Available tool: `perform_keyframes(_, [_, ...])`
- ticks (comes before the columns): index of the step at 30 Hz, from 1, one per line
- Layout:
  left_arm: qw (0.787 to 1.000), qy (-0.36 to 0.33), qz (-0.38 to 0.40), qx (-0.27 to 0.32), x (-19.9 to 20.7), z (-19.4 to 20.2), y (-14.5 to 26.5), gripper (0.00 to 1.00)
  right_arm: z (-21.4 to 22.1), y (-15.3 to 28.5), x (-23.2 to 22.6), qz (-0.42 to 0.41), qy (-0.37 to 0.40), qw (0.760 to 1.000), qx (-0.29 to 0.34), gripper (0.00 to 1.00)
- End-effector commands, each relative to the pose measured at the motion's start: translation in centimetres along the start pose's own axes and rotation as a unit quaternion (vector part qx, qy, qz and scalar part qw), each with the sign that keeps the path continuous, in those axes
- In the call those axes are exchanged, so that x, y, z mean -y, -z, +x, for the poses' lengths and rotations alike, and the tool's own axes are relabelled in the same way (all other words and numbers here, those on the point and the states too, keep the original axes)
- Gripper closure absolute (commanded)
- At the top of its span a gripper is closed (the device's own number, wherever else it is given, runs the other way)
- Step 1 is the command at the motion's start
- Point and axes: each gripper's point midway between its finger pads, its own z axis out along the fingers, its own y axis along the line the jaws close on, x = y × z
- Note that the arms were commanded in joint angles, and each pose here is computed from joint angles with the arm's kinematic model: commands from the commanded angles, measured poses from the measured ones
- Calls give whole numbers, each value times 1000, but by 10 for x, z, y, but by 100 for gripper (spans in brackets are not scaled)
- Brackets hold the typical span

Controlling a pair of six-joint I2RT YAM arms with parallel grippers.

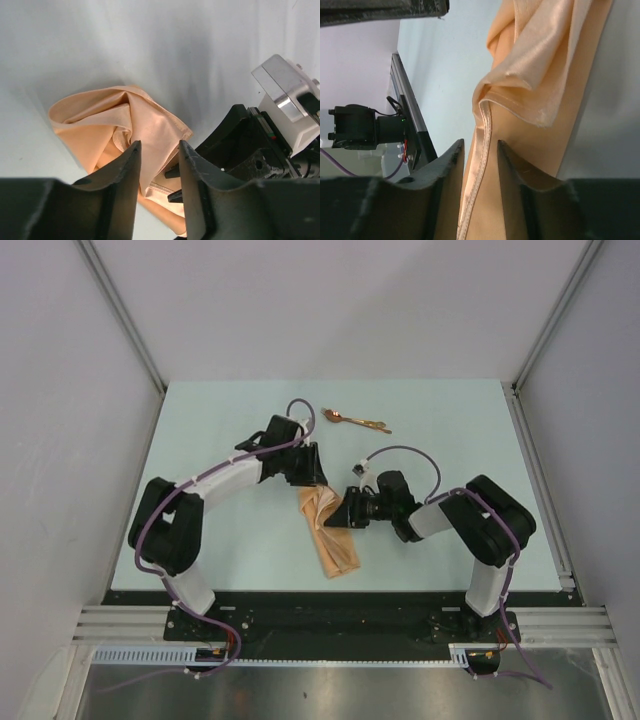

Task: Fold the napkin into a case and place the utensils inside
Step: Smooth out the smaller rectangle-folded napkin at the center of the board.

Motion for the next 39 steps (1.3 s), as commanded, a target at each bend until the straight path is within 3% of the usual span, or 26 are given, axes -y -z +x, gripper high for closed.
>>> perform_keyframes(1, [998,-58,-9,33,18,-11,4,62,-14,5,-16,-41,3,999,34,71])
perform_keyframes(3, [995,-78,-22,54,21,-12,5,60,-12,6,-15,-40,-4,999,32,75])
perform_keyframes(7, [985,-129,-70,87,22,-15,7,49,-7,9,-10,-30,-31,999,32,93])
perform_keyframes(13, [965,-191,-148,102,22,-11,-3,41,0,32,-5,1,-70,997,42,99])
perform_keyframes(20, [945,-262,-181,74,31,8,-17,40,2,69,14,79,-94,991,52,100])
perform_keyframes(31, [936,-285,-206,13,29,36,-43,39,3,76,-3,63,-82,993,50,100])
perform_keyframes(39, [922,-279,-265,37,14,25,-39,44,21,55,-19,51,-64,996,20,100])
